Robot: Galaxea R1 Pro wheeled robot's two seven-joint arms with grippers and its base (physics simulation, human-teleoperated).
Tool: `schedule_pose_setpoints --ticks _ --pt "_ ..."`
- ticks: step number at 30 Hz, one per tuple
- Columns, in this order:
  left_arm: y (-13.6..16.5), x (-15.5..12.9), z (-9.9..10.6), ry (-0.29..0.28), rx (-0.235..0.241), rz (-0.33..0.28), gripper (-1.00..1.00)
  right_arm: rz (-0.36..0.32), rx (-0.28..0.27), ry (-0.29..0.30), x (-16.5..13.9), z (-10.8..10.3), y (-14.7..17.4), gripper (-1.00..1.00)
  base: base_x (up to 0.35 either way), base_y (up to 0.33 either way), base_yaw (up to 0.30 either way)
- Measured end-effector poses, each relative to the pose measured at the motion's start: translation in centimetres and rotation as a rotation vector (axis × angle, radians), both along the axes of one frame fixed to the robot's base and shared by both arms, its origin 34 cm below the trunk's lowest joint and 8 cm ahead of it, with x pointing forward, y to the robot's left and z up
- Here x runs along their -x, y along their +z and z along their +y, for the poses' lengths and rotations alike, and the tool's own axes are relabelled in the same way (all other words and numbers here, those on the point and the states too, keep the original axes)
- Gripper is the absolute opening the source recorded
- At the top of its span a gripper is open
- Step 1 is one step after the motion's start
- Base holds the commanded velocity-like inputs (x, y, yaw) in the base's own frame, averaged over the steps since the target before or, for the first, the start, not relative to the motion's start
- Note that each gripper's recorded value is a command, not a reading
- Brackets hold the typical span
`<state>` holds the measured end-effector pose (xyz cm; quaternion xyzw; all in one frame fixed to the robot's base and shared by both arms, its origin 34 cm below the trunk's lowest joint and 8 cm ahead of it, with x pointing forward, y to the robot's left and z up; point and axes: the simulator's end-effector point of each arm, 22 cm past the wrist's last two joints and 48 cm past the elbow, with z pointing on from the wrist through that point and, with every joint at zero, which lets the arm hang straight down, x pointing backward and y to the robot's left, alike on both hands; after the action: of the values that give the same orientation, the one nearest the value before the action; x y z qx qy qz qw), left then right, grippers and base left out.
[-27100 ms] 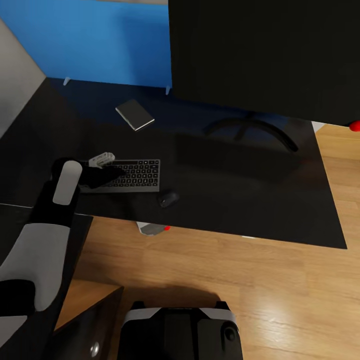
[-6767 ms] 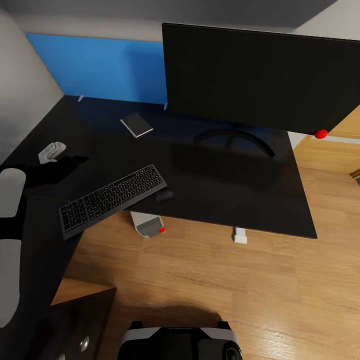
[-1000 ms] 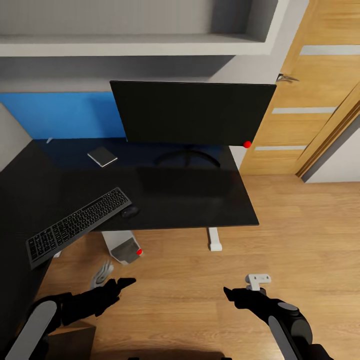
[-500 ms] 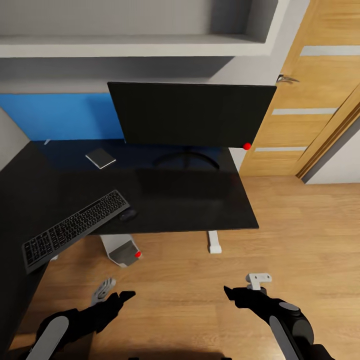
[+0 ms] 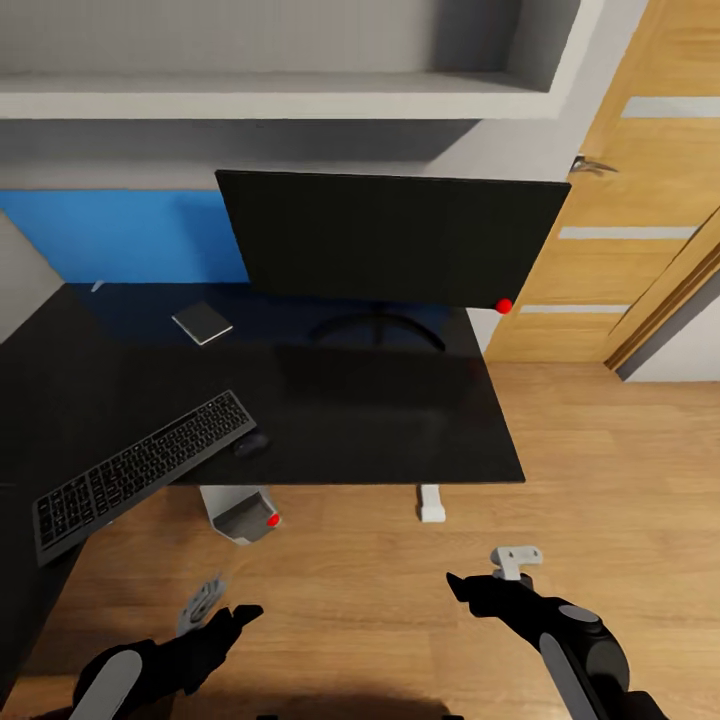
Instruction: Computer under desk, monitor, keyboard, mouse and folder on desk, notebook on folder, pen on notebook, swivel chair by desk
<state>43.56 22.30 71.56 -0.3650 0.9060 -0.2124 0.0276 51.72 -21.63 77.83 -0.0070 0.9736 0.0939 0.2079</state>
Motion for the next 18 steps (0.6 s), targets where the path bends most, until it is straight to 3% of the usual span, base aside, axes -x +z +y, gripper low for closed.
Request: schedule_pose_setpoints --ticks 8,18 --pt "-2.3 3.6 -0.7 0.05 0.004 0.09 1.0 -0.007 -0.006 0.001 -0.1 0.4 0.3 1.0 0.003 -0.002 0.191" --pt "-2.9 3.8 -0.8 0.101 -0.021 0.085 1.0 0.03 0.001 0.017 0.2 0.2 0.6 1.0 0.0 0.0 0.085"
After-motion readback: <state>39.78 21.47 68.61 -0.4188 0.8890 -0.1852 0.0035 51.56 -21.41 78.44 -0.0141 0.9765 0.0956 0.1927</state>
